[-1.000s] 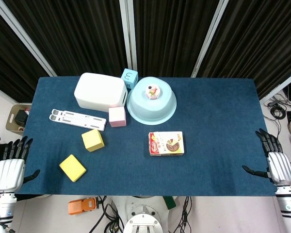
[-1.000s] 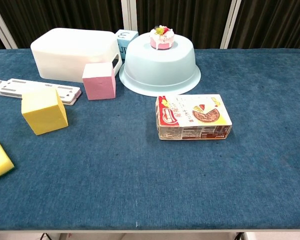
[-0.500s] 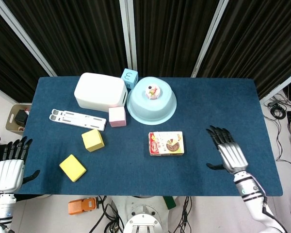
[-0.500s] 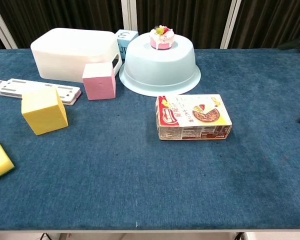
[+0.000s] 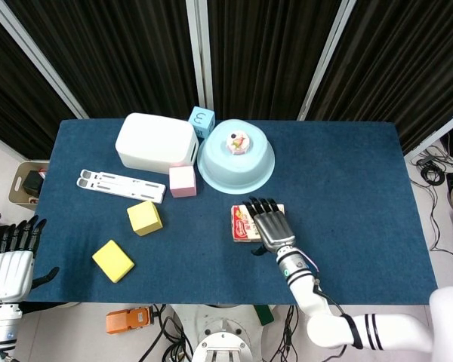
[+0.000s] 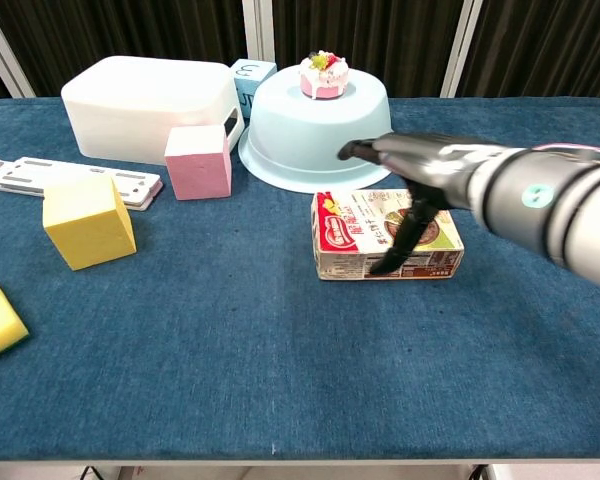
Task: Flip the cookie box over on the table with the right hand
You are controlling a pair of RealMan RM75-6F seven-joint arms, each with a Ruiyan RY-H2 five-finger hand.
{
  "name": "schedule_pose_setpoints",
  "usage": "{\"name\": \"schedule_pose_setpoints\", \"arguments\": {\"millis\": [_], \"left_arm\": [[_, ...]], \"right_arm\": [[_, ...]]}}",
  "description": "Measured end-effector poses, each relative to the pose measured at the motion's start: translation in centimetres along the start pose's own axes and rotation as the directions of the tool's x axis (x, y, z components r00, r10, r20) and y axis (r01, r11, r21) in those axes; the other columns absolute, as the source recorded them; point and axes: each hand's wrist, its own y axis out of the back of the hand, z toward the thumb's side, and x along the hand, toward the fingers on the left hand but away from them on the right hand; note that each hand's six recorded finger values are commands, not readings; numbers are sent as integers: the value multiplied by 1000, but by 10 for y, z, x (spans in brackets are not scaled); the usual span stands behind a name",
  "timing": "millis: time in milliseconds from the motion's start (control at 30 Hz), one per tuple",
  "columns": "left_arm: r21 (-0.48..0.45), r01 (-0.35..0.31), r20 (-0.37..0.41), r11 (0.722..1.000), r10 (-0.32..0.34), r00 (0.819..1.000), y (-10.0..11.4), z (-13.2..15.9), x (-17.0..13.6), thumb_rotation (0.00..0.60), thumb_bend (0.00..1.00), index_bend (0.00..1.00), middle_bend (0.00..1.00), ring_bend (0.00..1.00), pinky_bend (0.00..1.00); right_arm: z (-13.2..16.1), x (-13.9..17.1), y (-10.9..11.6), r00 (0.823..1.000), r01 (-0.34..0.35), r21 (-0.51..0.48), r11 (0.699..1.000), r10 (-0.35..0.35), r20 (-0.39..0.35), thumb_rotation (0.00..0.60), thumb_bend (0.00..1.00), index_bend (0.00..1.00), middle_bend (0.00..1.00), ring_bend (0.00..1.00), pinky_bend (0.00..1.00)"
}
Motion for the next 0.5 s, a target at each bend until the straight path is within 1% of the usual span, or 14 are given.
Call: {"name": "schedule_pose_setpoints", "arguments": {"millis": [133, 367, 500], "left_arm": [[2, 4, 3, 1000, -4, 1000, -1, 1, 1, 600, 132, 0, 0, 0, 0], [5, 8, 2, 1000, -8, 1000, -1, 0, 1, 600, 132, 0, 0, 0, 0], [7, 15, 0, 1000, -15, 1000, -2, 0, 2, 600, 132, 0, 0, 0, 0]], "right_arm": [[12, -17, -4, 999, -20, 19, 1000, 20, 33, 600, 57, 0, 0, 0, 0], [18, -38, -11, 994, -62, 44, 997, 58, 98, 600, 57, 0, 0, 0, 0], [23, -47, -15, 989, -83, 67, 994, 74, 124, 600, 57, 0, 33, 0, 0]]}}
